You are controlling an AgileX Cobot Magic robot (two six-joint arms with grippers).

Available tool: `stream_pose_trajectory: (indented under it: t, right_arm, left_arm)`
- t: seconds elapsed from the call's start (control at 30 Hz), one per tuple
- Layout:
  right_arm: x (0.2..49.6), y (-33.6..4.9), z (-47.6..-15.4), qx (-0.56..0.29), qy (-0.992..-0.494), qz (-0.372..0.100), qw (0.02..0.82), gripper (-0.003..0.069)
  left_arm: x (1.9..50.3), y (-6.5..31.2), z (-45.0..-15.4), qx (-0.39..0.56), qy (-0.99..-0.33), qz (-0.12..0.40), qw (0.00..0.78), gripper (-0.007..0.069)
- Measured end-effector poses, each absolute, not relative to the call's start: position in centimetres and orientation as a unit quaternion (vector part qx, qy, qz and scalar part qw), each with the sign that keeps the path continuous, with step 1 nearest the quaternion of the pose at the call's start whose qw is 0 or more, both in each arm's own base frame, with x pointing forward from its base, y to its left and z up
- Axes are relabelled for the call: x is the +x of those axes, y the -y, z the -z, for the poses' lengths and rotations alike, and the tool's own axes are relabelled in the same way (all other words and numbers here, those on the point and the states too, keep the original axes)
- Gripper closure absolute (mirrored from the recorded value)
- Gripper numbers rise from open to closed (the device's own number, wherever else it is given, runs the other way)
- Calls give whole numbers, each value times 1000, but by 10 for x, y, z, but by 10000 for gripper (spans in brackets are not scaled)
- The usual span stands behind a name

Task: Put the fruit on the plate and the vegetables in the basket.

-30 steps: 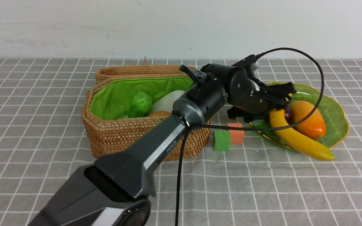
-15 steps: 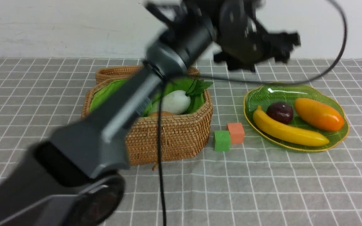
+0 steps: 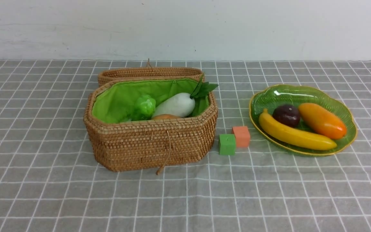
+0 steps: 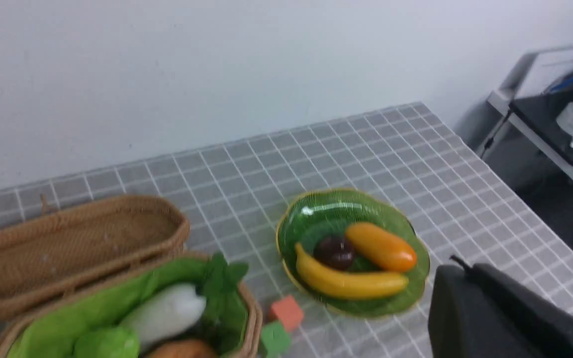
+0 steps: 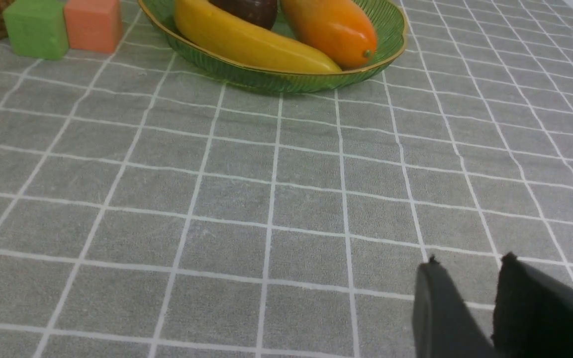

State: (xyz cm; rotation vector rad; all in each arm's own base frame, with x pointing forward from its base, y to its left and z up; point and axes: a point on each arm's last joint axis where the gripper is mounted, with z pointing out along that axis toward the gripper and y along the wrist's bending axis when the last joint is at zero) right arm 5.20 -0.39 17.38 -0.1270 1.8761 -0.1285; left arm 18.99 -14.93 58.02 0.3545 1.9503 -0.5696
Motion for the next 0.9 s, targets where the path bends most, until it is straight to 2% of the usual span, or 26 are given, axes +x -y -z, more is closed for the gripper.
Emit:
stream_pose_trajectory:
  t: [0.1, 0.17, 0.2, 0.23, 0.27, 0.3, 0.33, 0.37, 0.4, 0.47, 0.5, 0.67, 0.9]
  right_arm:
    - [52, 4, -174, -55, -805, 56, 588, 463]
    - [52, 4, -174, -55, -805, 56, 588, 461]
    - [52, 4, -174, -55, -805, 56, 588, 459]
    - [52, 4, -174, -55, -805, 56, 588, 455]
    - [52, 4, -174, -55, -805, 56, 588, 454]
    - [52, 4, -174, -55, -805, 56, 588, 450]
    - [52, 4, -174, -55, -805, 56, 588, 448]
    - [52, 4, -174, -55, -805, 56, 588, 448]
    - [52, 4, -174, -55, -805, 56, 588, 445]
    - [52, 4, -174, -55, -805, 56, 588, 444]
    - [52, 4, -174, -55, -805, 56, 588, 443]
    - [52, 4, -174, -55, -805, 56, 588, 438]
    - [52, 4, -174, -55, -805, 56, 588, 428]
  left_arm:
    - [140, 108, -550, 147, -836, 223, 479, 638]
    - [123, 94, -531, 144, -846, 220, 465, 638]
    - [111, 84, -514, 139, -850, 221, 457, 638]
    - [92, 70, -478, 130, -855, 232, 445, 638]
    - [88, 68, -469, 129, -856, 236, 441, 638]
    - [76, 61, -433, 126, -865, 245, 421, 638]
    - [71, 59, -416, 129, -868, 254, 407, 638]
    - [72, 60, -411, 126, -871, 249, 404, 638]
    - [69, 62, -375, 125, -880, 258, 378, 638]
    - [67, 62, -360, 121, -880, 270, 371, 638]
    - [66, 64, -344, 115, -877, 284, 370, 638]
    - [60, 60, -326, 106, -862, 307, 389, 638]
    - [63, 56, -324, 114, -856, 285, 416, 638]
